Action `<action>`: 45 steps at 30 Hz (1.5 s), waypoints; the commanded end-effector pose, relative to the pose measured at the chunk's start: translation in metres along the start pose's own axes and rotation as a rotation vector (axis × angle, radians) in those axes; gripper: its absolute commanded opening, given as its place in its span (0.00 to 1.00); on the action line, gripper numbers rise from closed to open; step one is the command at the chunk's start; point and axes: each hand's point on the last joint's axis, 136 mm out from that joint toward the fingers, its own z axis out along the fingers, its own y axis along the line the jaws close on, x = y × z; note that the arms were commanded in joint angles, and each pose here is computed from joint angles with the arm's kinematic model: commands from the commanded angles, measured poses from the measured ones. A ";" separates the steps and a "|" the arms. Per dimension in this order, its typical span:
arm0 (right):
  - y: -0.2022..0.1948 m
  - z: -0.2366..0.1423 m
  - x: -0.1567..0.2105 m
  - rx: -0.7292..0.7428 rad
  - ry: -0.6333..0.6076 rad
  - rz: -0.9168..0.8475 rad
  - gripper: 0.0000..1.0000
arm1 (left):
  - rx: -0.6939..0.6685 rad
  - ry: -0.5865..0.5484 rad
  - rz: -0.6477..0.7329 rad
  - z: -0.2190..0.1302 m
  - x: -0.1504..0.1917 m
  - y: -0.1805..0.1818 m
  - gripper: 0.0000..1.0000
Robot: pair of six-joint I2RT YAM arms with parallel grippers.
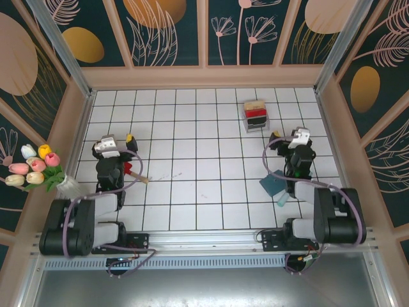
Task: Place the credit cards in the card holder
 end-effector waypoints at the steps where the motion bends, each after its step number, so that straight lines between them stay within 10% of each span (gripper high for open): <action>1: -0.005 -0.005 0.013 0.062 0.182 0.113 0.99 | -0.030 0.017 -0.106 -0.005 -0.012 0.005 0.99; 13: -0.008 -0.031 0.024 0.170 0.477 0.514 0.99 | -0.038 0.166 -0.512 -0.001 -0.051 -0.009 0.99; 20: 0.002 -0.054 0.057 0.173 0.664 0.575 0.92 | 0.439 0.384 -0.643 -0.010 -0.046 -0.106 0.99; 35: -0.011 -0.085 0.088 0.326 0.813 0.599 0.79 | 0.673 0.705 -0.343 -0.041 0.016 -0.254 0.99; 45: 0.040 -0.098 0.138 0.197 1.000 0.589 0.67 | 0.566 0.698 -0.295 -0.025 0.032 -0.249 0.99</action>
